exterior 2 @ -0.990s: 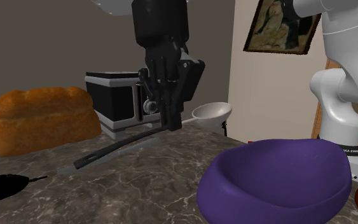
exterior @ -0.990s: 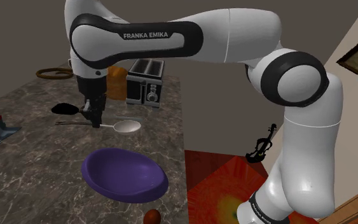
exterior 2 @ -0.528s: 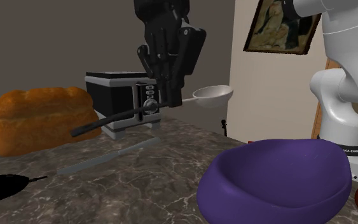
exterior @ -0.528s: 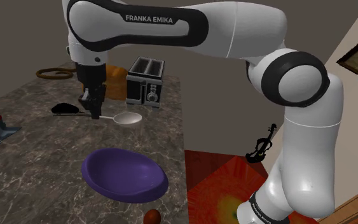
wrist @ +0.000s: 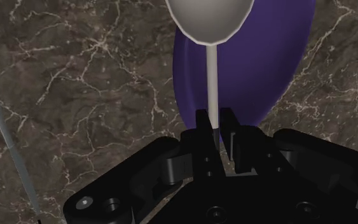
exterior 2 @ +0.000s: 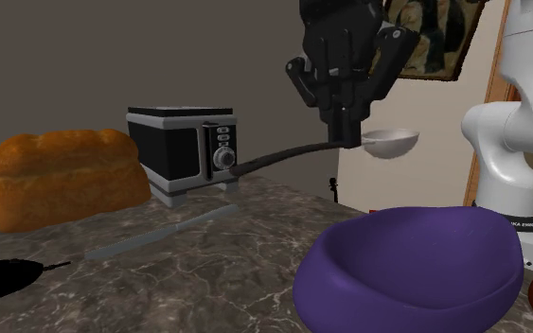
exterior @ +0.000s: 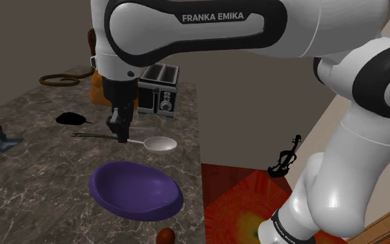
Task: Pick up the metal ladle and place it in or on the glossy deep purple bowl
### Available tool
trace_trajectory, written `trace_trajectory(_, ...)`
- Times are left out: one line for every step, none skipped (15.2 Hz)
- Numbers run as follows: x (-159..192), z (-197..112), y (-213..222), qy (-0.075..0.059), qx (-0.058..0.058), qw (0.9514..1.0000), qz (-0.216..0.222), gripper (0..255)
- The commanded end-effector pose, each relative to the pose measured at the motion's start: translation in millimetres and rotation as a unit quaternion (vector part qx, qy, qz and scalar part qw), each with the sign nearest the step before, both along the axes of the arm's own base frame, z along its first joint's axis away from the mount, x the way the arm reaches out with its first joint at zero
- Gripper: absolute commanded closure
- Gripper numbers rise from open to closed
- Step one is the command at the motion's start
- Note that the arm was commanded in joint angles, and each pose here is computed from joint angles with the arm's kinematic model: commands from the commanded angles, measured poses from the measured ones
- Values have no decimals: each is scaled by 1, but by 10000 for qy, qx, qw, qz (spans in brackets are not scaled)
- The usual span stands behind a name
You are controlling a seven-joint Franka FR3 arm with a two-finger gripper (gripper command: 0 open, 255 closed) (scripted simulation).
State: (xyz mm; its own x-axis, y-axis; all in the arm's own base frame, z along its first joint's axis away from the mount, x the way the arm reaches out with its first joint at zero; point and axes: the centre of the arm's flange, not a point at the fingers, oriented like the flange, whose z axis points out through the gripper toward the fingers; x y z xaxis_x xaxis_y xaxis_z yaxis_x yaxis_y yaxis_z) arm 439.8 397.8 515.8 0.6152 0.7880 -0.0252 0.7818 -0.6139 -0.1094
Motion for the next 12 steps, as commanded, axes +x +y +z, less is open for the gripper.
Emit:
trace_trajectory(-26, 3, -7, 1, -3, 10000, -6, 255)
trace_trajectory(-39, 4, -10, 1, -3, 10000, -6, 255)
trace_trajectory(-51, 5, -13, 1, -3, 10000, -6, 255)
trace_trajectory(-68, 6, -18, 1, -3, 10000, -6, 255)
trace_trajectory(-68, 1, -18, 1, -3, 10000, -6, 255)
trace_trajectory(-68, -4, -18, 1, -3, 10000, -6, 255)
trace_trajectory(-68, -9, -18, 1, -3, 10000, -6, 255)
trace_trajectory(-68, -15, -18, 1, -3, 10000, -6, 255)
trace_trajectory(-68, -20, -18, 1, -3, 10000, -6, 255)
trace_trajectory(-68, -25, -18, 1, -3, 10000, -6, 255)
trace_trajectory(-68, -31, -18, 1, -3, 10000, -6, 255)
trace_trajectory(-68, -36, -18, 1, -3, 10000, -6, 255)
